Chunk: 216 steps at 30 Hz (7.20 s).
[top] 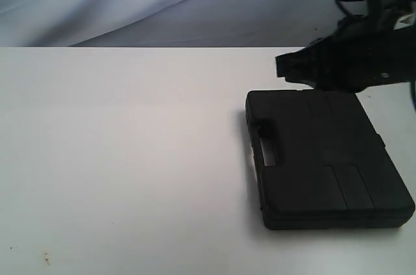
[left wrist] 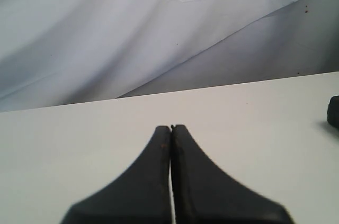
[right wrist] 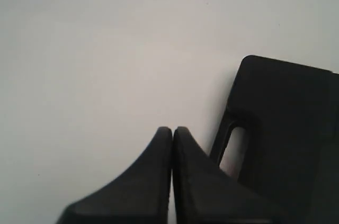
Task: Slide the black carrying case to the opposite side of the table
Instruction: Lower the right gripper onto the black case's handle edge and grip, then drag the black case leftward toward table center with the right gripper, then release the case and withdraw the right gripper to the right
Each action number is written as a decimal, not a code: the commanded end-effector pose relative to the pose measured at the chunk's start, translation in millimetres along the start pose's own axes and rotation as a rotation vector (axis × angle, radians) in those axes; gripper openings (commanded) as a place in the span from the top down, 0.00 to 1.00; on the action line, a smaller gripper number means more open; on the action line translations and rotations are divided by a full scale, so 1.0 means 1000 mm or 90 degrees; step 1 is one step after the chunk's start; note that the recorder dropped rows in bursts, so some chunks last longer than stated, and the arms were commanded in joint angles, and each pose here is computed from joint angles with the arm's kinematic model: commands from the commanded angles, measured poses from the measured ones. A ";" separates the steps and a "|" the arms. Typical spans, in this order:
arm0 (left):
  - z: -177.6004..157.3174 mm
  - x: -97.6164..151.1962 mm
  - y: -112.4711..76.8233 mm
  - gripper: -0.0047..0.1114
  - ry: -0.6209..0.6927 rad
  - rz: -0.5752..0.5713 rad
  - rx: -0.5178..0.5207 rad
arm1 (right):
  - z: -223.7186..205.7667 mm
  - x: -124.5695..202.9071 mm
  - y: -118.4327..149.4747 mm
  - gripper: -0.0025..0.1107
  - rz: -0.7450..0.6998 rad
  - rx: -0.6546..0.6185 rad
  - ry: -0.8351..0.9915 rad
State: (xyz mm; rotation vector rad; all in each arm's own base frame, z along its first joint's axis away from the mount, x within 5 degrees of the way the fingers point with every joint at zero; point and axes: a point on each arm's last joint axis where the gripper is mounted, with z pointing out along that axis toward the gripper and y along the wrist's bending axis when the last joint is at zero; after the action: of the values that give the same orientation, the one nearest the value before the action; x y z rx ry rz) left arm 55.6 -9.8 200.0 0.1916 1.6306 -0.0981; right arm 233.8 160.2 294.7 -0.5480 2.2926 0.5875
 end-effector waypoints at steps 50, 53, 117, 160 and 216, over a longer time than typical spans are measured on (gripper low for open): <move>0.000 0.001 0.000 0.96 -0.002 -0.001 -0.003 | 0.176 -0.001 -0.031 0.63 0.203 0.167 0.410; 0.000 0.001 0.000 0.96 -0.002 -0.001 -0.003 | 0.182 0.003 -0.033 0.64 0.206 0.169 0.420; 0.000 0.001 0.000 0.96 -0.002 -0.001 -0.003 | 0.282 0.016 0.063 0.98 0.259 0.124 0.349; 0.000 0.001 0.000 0.96 -0.002 -0.001 -0.003 | 0.264 -0.006 0.065 0.59 0.227 0.142 0.305; 0.000 0.001 0.000 0.96 -0.002 -0.001 -0.003 | -0.011 0.042 0.070 0.98 0.003 0.119 0.101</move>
State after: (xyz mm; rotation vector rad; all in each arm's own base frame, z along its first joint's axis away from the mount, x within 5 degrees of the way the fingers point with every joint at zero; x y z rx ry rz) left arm 55.6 -9.8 200.0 0.1916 1.6306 -0.0981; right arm 169.3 210.3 291.0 -0.5084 2.4951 0.3152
